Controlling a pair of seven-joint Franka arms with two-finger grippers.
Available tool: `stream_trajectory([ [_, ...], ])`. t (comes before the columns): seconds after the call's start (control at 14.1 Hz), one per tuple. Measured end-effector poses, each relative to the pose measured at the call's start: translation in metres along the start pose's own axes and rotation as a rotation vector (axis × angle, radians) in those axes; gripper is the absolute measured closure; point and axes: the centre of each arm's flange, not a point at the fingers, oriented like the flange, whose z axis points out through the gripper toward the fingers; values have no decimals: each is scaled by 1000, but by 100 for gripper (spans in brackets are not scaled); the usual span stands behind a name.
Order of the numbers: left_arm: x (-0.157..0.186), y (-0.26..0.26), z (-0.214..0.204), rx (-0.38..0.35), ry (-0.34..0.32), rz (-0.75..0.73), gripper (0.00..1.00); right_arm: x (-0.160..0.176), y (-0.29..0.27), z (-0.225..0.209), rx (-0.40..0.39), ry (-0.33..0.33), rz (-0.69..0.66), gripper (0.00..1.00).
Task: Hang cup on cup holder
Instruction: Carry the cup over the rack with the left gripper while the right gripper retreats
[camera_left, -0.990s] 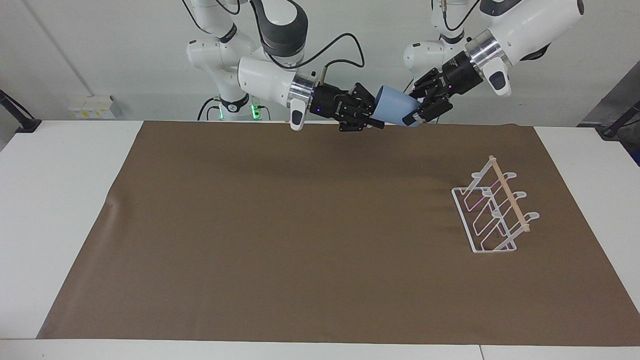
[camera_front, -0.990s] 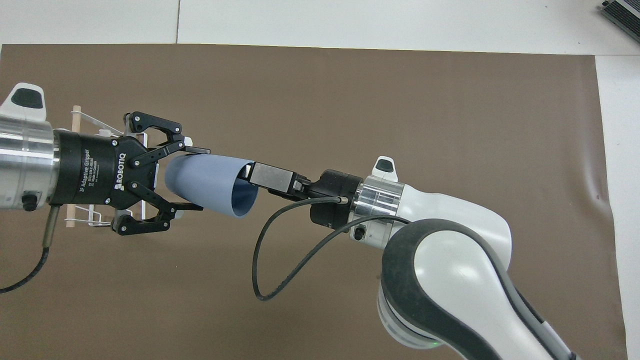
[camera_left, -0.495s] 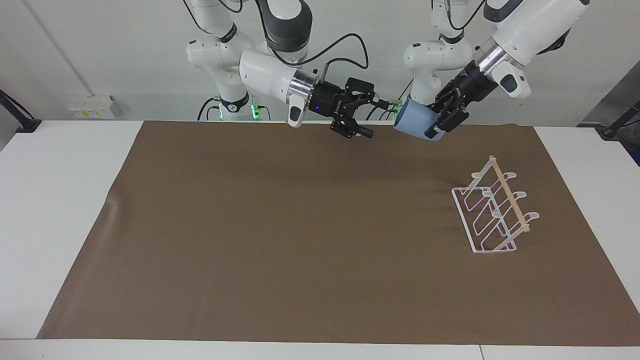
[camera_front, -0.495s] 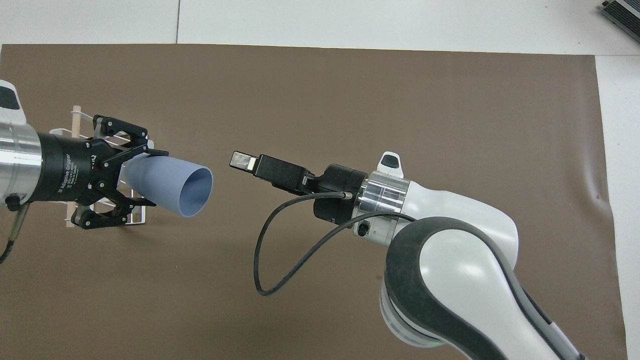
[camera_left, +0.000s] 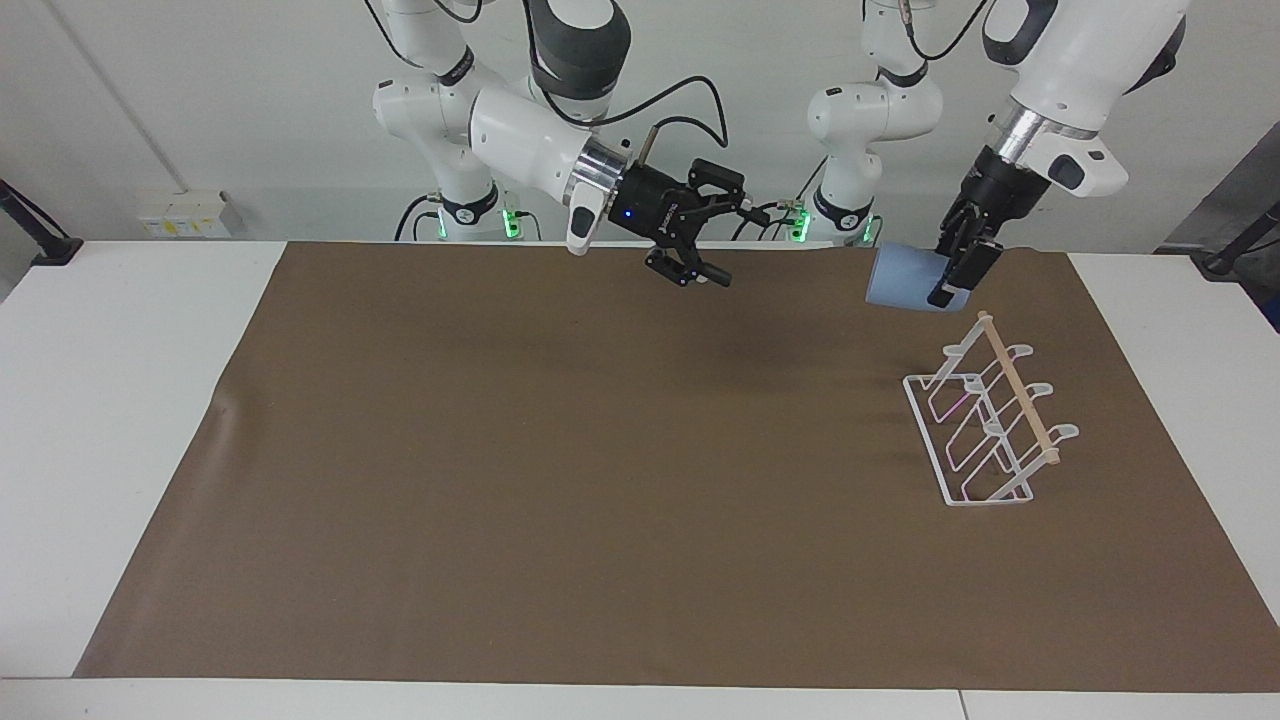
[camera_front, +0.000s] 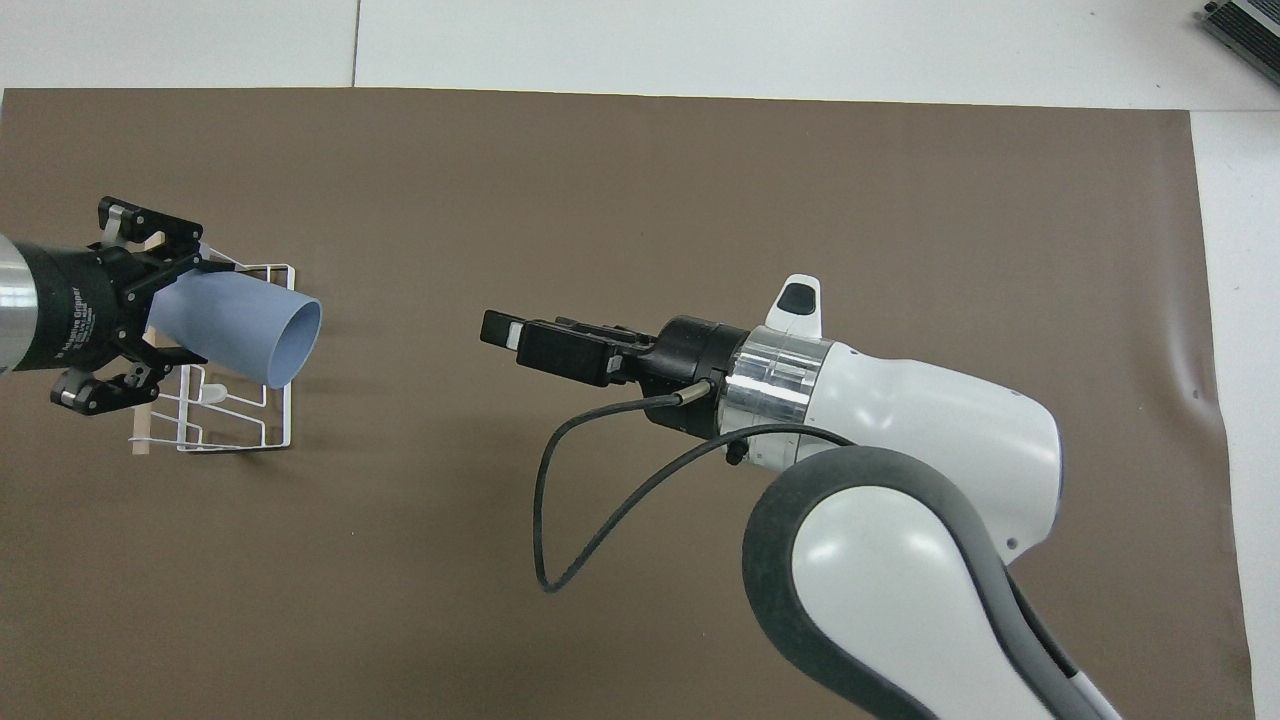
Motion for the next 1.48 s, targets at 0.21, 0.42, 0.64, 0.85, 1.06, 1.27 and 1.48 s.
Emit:
stream_trajectory([
  [0.21, 16, -3, 12, 9, 159, 122, 25, 7, 17, -4, -158, -38, -190, 0],
  [0.42, 33, -5, 16, 18, 324, 229, 25, 19, 24, -10, -322, -93, -429, 0],
  [0.64, 43, -3, 43, 58, 447, 337, 25, 29, 27, -17, -495, -185, -680, 0],
  [0.85, 53, 7, 73, 70, 501, 415, 25, 43, 22, -30, -614, -291, -815, 0],
  [1.06, 60, 9, 87, 107, 547, 466, 25, 63, 23, -55, -700, -370, -833, 0],
  [1.27, 61, 14, 101, 94, 584, 457, 25, 92, 29, -97, -769, -441, -767, 0],
  [1.48, 60, 19, 112, 56, 609, 450, 25, 116, 40, -142, -808, -483, -662, 0],
])
